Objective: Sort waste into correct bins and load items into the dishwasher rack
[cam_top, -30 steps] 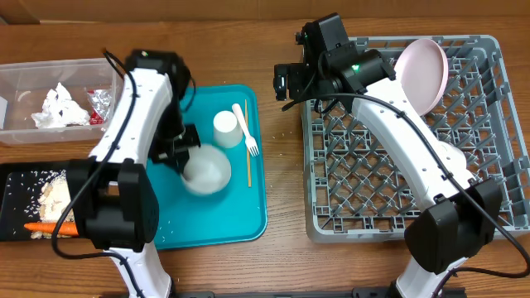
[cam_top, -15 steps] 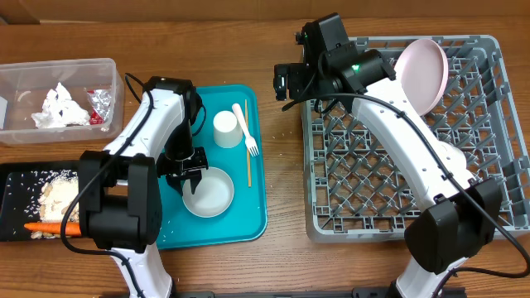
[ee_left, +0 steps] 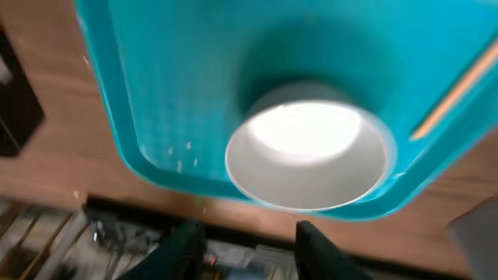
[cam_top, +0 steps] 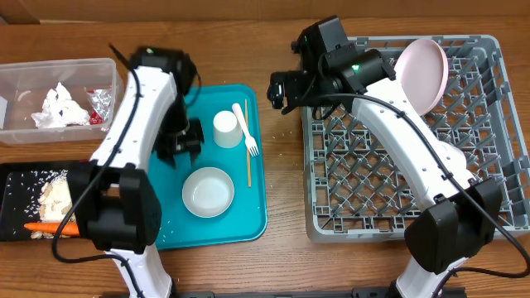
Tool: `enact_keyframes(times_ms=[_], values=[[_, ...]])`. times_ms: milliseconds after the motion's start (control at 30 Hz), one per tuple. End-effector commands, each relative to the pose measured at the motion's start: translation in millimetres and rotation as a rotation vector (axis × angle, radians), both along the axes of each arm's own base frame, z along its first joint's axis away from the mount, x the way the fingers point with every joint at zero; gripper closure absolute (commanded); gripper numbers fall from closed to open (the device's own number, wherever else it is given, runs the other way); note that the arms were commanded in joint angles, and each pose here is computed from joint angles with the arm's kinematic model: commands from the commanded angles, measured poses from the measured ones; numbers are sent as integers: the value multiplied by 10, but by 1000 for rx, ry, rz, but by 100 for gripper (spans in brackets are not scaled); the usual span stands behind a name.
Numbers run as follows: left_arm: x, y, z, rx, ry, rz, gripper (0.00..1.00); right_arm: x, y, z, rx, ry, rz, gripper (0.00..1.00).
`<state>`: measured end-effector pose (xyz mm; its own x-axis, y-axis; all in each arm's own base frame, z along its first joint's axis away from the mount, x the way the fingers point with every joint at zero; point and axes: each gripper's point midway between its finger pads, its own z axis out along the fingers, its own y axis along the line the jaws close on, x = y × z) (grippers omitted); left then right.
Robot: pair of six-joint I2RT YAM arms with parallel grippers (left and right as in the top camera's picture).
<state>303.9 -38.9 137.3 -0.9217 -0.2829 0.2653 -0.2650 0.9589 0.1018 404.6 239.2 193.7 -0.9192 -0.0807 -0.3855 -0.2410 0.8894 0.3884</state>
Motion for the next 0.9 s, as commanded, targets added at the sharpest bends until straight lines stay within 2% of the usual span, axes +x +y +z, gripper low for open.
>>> enact_keyframes(times_ms=[0, 167, 200, 367, 467, 533, 600, 867], values=[[255, 303, 386, 27, -170, 81, 56, -183, 229, 61, 113, 53, 109, 0], [419, 1022, 667, 99, -296, 335, 43, -483, 500, 44, 104, 59, 265, 0], [409, 1163, 694, 105, -307, 393, 0, -550, 570, 35, 92, 52, 299, 0], [240, 1792, 700, 125, -313, 631, 0, -830, 914, -137, -82, -28, 400, 0], [121, 2046, 699, 133, -310, 710, 0, -989, 1131, -333, -181, -63, 459, 0], [54, 2166, 698, 135, -309, 753, 0, -1189, 1321, -487, -206, -59, 556, 8], [37, 2192, 697, 94, -313, 789, 0, -1339, 1430, -630, -242, -52, 614, 23], [25, 2228, 698, 66, -320, 818, 0, -1896, 1623, -1035, -294, 62, 775, 34]])
